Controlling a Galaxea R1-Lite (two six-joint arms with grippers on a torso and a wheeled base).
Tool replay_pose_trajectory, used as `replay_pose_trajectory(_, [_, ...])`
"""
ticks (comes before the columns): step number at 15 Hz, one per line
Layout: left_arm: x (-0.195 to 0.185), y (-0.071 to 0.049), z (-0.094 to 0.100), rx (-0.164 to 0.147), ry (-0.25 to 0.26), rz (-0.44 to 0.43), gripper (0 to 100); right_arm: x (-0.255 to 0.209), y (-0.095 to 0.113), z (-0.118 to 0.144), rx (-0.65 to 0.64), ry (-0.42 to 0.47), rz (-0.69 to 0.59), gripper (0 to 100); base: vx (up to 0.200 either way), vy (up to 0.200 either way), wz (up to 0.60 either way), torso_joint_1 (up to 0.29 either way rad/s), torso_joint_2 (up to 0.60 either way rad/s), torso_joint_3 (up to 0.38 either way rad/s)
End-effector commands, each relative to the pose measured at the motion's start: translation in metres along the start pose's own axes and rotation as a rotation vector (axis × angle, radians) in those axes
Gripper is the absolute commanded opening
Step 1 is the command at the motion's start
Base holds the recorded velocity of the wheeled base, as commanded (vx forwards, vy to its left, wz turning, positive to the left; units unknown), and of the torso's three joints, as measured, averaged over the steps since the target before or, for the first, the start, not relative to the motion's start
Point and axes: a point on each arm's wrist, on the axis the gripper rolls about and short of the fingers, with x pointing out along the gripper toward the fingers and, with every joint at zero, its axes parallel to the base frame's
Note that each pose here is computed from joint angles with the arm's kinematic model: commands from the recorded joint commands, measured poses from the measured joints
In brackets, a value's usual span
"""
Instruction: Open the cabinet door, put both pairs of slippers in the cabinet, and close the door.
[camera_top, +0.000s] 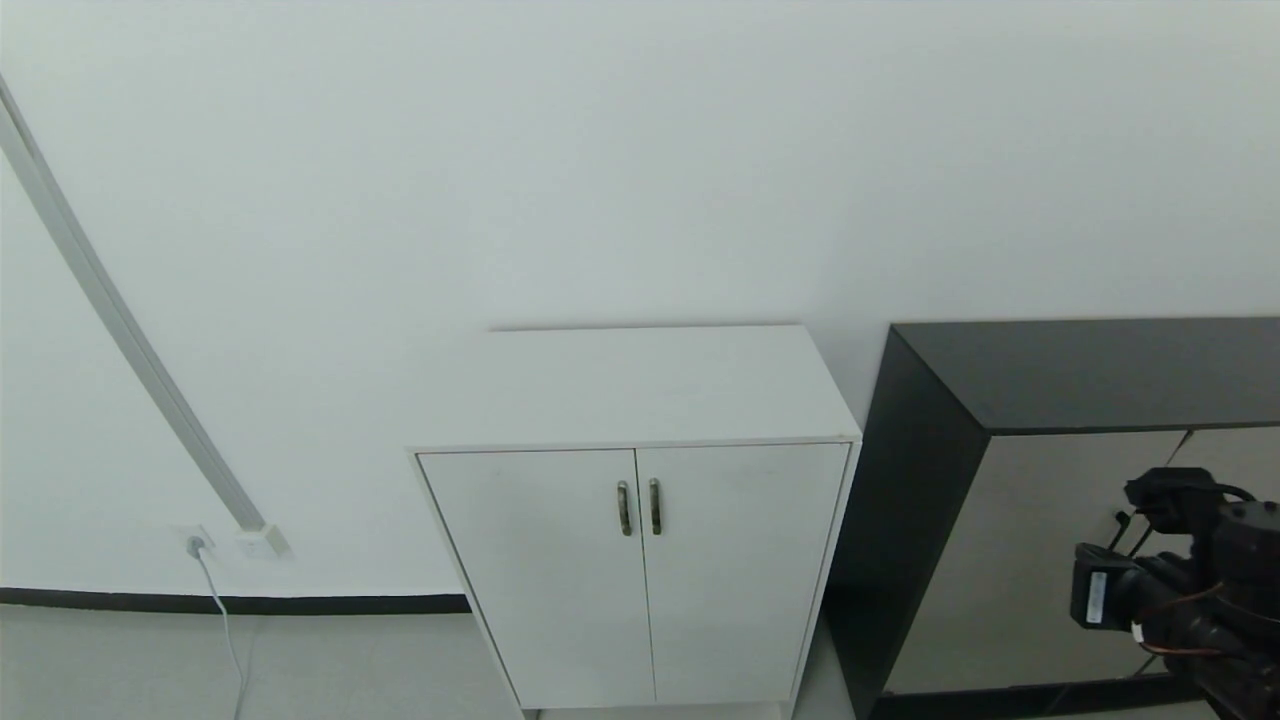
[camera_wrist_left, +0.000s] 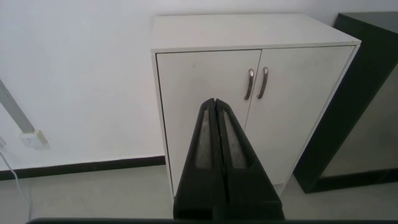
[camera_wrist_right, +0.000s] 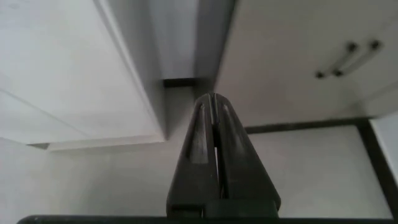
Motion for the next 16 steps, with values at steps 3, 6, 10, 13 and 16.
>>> replay_pose_trajectory(3, [0.000,0.000,0.000,-0.001,0.001,0.001,0,-0.036,-0.040,-0.004,0.025,-0.037,-0.182,0,0.000,0.000,0.00,0.000,0.00,0.000])
replay_pose_trajectory(6, [0.000,0.000,0.000,-0.001,0.001,0.001,0,-0.062,-0.059,0.000,0.040,-0.071,-0.271,0,0.000,0.000,0.00,0.000,0.00,0.000])
replay_pose_trajectory(10, [0.000,0.000,0.000,-0.001,0.001,0.001,0,-0.111,-0.063,-0.004,0.006,-0.099,-0.210,0,0.000,0.000,0.00,0.000,0.00,0.000])
replay_pose_trajectory(13, [0.000,0.000,0.000,-0.001,0.001,0.001,0,-0.140,-0.063,-0.010,-0.001,-0.085,-0.116,0,0.000,0.000,0.00,0.000,0.00,0.000])
replay_pose_trajectory(16, [0.000,0.000,0.000,-0.001,0.001,0.001,0,-0.164,-0.063,-0.024,-0.006,-0.074,-0.028,0,0.000,0.000,0.00,0.000,0.00,0.000])
